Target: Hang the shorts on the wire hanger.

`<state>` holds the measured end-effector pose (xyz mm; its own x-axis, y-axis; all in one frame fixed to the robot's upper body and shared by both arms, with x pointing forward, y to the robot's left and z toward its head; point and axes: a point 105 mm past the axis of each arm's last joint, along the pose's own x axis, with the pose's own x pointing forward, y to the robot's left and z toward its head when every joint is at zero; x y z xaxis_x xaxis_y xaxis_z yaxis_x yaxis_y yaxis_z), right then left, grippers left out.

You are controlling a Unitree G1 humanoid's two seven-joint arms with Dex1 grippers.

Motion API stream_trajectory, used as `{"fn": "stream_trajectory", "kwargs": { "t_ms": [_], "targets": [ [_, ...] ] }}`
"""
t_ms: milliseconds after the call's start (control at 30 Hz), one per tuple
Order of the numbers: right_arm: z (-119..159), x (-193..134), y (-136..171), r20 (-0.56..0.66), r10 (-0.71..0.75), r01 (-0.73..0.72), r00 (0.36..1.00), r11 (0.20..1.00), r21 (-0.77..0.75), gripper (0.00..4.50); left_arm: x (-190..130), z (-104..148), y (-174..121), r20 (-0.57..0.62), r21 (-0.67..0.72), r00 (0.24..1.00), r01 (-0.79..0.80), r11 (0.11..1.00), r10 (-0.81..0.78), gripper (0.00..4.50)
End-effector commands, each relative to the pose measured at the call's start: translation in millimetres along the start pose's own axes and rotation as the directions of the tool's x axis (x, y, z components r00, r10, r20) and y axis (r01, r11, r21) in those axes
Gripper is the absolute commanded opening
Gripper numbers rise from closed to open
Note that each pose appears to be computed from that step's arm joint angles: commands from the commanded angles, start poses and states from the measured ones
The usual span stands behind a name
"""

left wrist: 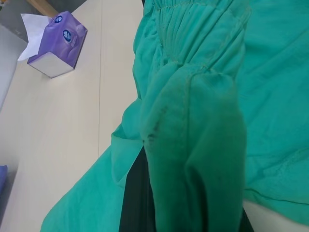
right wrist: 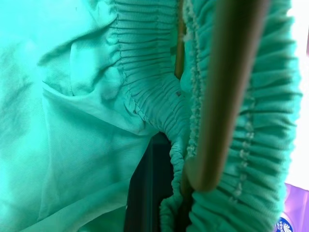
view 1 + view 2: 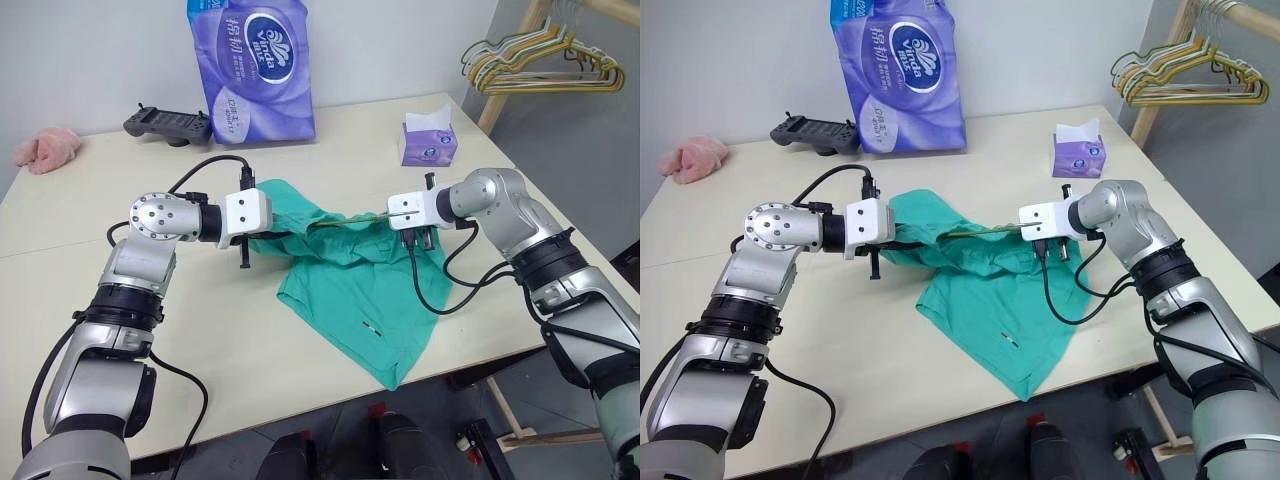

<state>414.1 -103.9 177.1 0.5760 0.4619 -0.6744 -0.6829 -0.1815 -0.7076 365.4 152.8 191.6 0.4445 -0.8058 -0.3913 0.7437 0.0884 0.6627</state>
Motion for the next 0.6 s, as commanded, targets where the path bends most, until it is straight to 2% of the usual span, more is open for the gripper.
{"fn": "stream_trajectory", "kwargs": {
  "t_ms": [33,267,367,600],
  "targets": [
    [0.3,-8.7,-12.4,-0.020,-0.043,0.043,0.999,0.999,-0.031,0.06,-5.1,11.9,10.6,0.029,0.041,0.999,-0.033,0.999,0.032,0.20],
    [7.1,-10.3,-18.4,0.016,-0.075,0.075,0.997,0.997,0.008,0.06,-3.4,12.8,11.9,0.046,0.033,0.998,-0.050,0.998,0.049,0.20],
    [9.6,-11.3,-21.4,0.026,-0.088,0.088,0.996,0.996,0.012,0.00,-4.3,15.3,9.9,0.064,-0.005,0.998,-0.027,1.000,0.027,0.82],
    [11.2,-12.3,-21.9,0.035,-0.095,0.094,0.995,0.995,0.020,0.00,-9.5,19.9,15.6,0.075,-0.015,0.997,-0.033,0.999,0.034,2.98]
  ]
}}
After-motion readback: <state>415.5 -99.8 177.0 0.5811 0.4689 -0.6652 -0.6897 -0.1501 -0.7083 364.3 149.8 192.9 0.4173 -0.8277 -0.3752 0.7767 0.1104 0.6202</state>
